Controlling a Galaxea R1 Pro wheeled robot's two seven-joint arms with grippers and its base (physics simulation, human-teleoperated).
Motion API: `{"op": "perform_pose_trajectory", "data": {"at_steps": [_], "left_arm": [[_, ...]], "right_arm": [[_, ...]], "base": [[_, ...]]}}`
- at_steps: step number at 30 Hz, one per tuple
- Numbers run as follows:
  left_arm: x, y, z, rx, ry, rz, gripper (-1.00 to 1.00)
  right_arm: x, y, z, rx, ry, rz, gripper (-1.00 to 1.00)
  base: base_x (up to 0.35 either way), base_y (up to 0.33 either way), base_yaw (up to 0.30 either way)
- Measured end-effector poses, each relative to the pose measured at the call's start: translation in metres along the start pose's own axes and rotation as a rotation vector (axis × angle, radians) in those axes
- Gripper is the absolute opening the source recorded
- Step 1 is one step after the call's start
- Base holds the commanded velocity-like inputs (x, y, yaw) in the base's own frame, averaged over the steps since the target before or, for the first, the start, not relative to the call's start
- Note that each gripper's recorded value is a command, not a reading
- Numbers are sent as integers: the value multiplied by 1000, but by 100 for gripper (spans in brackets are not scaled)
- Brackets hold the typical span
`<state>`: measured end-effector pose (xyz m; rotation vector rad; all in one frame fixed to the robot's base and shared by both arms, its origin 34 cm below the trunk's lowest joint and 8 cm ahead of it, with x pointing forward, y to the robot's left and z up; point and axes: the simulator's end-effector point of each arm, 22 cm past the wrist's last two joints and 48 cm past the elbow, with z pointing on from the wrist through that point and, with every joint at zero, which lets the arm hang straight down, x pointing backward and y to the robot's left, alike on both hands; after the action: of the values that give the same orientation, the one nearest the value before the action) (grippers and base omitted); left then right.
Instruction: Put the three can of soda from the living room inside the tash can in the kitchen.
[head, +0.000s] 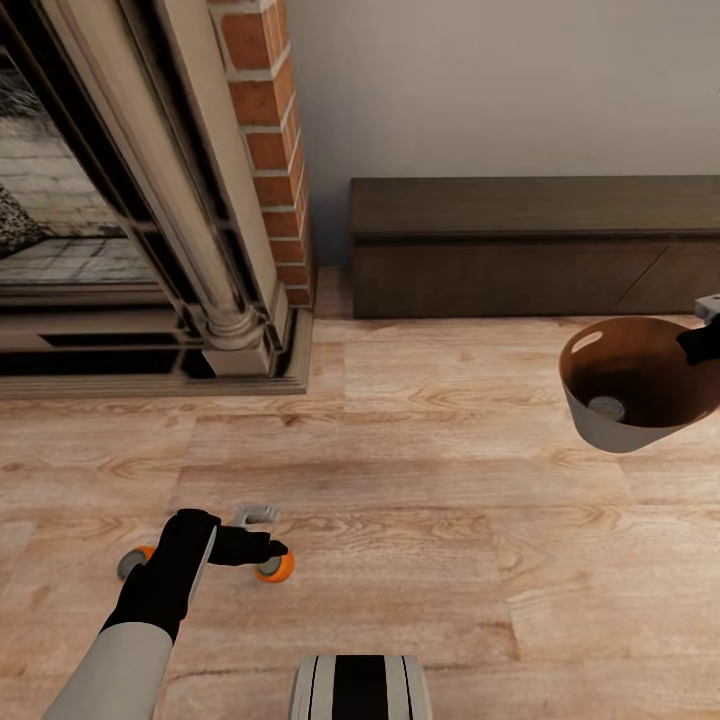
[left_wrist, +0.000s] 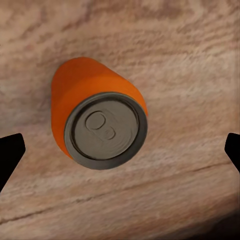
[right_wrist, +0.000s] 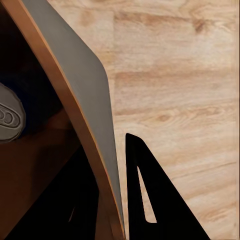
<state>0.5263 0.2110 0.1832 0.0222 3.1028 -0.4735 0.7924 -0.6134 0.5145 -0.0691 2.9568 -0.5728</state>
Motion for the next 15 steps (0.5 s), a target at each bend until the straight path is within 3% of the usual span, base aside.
{"op": "perform_pose_trajectory", "data": {"at_steps": [15], "left_arm": [[-1,0,0,1,-2,-1,100]], "right_arm": [[3,-1,1,2,4,1,-100]], "base": [[38,20,0]]}}
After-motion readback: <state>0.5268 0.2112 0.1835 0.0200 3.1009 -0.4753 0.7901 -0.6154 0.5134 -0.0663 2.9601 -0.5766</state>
